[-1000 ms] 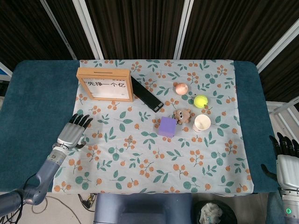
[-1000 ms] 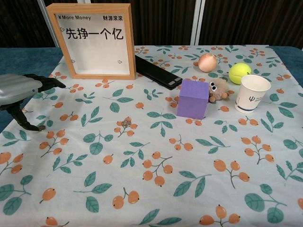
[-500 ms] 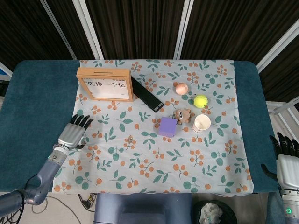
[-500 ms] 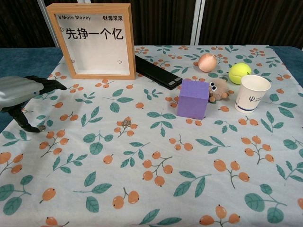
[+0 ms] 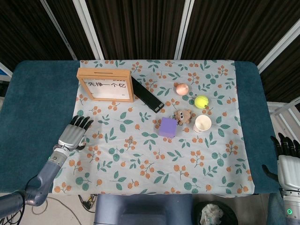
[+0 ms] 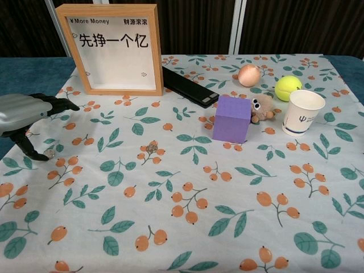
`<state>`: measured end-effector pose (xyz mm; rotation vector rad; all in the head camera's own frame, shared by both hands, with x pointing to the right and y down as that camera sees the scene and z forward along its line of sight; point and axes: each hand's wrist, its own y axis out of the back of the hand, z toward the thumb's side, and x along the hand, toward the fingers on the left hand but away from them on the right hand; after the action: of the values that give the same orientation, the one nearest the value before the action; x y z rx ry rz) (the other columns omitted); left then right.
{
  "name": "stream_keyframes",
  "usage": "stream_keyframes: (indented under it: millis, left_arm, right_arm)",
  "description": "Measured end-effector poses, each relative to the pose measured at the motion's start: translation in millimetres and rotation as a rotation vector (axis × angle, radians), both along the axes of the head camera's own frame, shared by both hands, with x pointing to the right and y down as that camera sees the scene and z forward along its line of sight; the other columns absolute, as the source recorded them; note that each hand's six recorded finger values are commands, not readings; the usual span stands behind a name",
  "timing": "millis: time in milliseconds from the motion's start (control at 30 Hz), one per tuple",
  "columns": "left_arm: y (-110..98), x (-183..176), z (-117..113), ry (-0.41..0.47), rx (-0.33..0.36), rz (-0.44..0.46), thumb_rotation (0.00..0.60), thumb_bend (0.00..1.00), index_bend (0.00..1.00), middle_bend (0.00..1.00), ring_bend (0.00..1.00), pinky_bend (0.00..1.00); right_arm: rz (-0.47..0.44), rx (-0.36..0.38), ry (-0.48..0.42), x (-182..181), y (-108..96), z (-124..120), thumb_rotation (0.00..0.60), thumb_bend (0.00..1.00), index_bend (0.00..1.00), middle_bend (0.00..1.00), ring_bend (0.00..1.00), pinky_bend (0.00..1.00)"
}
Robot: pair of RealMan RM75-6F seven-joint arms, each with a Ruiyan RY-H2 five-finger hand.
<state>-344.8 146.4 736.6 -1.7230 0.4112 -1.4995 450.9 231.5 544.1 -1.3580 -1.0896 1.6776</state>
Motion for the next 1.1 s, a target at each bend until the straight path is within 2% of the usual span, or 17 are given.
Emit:
stream_keyframes:
  millis: [300,600,1100]
  left_arm:
    - [2,1,3,-0.001,-0.005,0.007,0.600,0.02,0.16,0.00,0.00,0.00]
    - [6,3,5,0.012,-0.017,0.010,0.600,0.03,0.38,0.00,0.00,0.00]
    - [11,3,6,0.025,-0.044,0.020,0.600,0.20,0.53,0.00,0.00,0.00]
  right_arm:
    - [0.001,0.000,0.000,0,0,0,0.600,0.26,0.13,0.03,0.00,0.00]
    - [0.002,-0.001,-0.002,0,0,0,0.600,0.26,0.13,0.03,0.00,0.00]
    - [0.005,-0.003,-0.001,0,0,0,0.600,0.26,0.13,0.03,0.00,0.00]
